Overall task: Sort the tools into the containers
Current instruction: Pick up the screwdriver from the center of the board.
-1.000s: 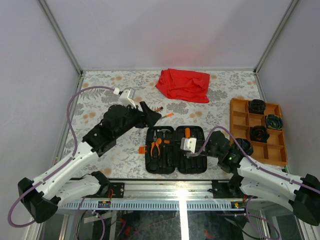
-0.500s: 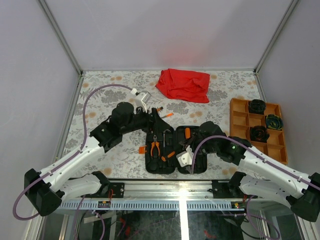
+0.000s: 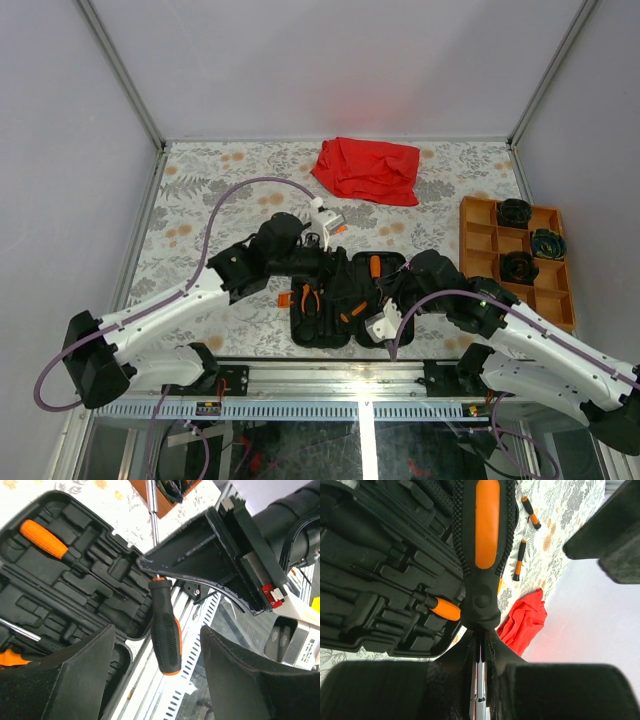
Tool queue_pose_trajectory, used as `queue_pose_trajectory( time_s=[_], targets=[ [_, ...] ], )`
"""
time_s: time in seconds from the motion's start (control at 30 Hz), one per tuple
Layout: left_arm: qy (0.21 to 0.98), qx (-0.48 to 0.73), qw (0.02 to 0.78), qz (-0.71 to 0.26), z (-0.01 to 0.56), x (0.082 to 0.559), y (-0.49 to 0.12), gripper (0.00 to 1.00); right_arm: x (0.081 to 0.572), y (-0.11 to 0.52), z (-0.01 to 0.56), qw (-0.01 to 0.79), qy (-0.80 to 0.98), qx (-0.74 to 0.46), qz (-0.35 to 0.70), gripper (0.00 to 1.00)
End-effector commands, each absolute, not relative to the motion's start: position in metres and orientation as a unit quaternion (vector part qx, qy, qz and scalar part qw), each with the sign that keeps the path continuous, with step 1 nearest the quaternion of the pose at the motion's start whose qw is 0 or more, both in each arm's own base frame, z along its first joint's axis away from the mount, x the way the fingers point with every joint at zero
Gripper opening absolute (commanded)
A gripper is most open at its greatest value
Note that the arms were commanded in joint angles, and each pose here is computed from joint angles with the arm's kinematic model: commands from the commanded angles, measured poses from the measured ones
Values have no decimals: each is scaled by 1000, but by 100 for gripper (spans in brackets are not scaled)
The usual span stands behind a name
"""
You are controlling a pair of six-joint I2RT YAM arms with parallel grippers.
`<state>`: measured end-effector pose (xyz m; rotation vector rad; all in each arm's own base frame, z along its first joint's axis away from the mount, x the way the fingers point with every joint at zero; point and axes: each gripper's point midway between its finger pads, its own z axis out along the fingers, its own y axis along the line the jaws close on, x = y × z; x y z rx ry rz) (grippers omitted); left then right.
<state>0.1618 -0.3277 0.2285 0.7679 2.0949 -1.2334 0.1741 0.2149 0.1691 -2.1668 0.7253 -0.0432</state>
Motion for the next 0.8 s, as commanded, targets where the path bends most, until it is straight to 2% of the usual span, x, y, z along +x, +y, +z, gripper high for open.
queue_pose_trajectory(
  time_s=[0.0,0.57,0.63,0.77],
  targets=[
    [785,319,271,-457,220,149,-340,67,185,214,182,433,273,-857,-57,1],
    [800,345,230,-434,188,135,-358,51,190,217,188,454,274,-845,-68,3],
    [799,349,228,-433,188,134,-358,46,191,218,187,457,275,-843,-69,4],
    [800,349,227,-432,188,134,-358,26,191,219,188,459,276,-842,-68,5]
  ],
)
